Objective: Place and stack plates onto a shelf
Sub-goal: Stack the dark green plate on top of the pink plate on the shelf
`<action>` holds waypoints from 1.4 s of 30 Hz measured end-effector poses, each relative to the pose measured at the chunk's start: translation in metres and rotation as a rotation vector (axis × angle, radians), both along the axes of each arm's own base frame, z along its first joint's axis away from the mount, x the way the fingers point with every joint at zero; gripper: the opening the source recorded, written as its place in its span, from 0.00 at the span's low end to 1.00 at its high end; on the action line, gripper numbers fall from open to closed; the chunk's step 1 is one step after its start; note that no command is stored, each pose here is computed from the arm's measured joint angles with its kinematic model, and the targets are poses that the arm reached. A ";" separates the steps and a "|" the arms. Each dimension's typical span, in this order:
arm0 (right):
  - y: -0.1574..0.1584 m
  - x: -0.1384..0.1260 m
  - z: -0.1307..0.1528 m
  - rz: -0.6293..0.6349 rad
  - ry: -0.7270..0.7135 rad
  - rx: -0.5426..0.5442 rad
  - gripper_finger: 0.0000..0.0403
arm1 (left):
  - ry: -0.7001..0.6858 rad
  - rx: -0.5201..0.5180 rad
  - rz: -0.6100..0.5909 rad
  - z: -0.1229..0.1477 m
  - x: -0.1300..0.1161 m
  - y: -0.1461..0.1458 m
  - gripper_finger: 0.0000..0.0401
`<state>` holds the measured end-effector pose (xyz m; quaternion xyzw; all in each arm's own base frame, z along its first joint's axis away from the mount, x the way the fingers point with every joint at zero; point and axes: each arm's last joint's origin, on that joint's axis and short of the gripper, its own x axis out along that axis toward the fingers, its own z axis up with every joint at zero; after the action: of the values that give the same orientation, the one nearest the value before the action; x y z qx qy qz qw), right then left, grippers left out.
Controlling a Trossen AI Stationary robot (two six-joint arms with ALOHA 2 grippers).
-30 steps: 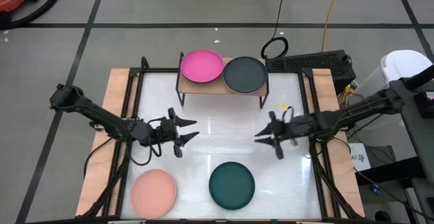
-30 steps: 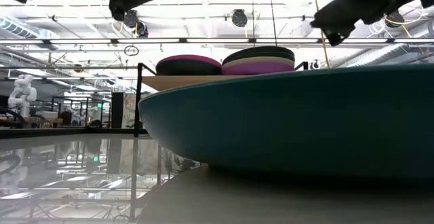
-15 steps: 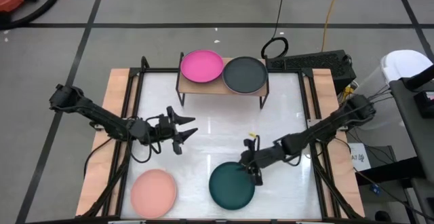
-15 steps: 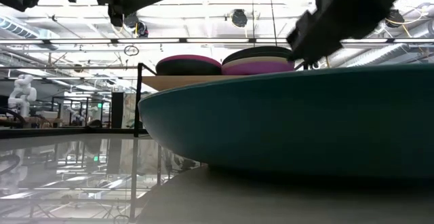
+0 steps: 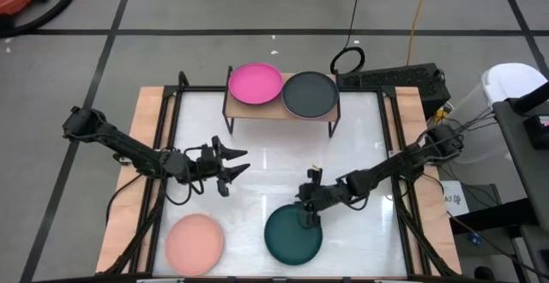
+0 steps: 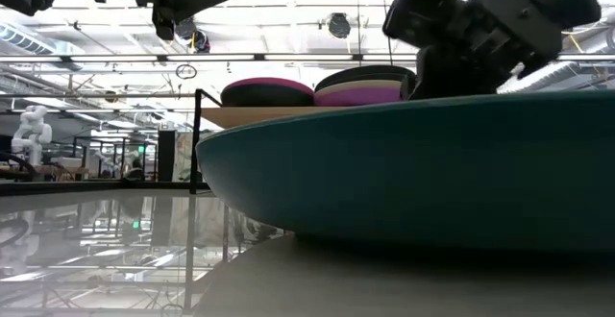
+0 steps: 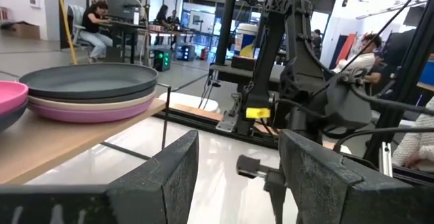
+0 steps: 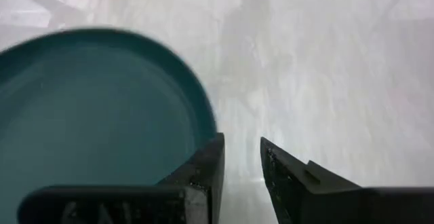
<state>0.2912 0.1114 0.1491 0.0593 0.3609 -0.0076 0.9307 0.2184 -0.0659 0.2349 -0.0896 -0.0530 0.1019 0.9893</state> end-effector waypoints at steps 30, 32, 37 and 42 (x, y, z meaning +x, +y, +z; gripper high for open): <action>-0.002 -0.002 -0.009 0.102 0.112 0.102 0.00 | 0.003 -0.002 -0.025 -0.001 0.000 -0.001 0.52; -0.005 -0.002 -0.001 0.085 0.081 0.089 0.00 | -0.004 -0.006 -0.027 0.001 -0.001 -0.001 0.52; -0.022 -0.006 0.036 0.004 -0.062 0.049 0.00 | 0.005 0.085 -0.043 0.010 -0.012 -0.003 0.52; -0.061 -0.013 0.083 -0.137 -0.262 -0.003 0.00 | 0.090 0.140 0.014 0.010 -0.021 0.000 0.52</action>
<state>0.2785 0.0506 0.2317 0.0829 0.2313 -0.0637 0.9673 0.1973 -0.0655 0.2447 -0.0152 -0.0159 0.1089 0.9938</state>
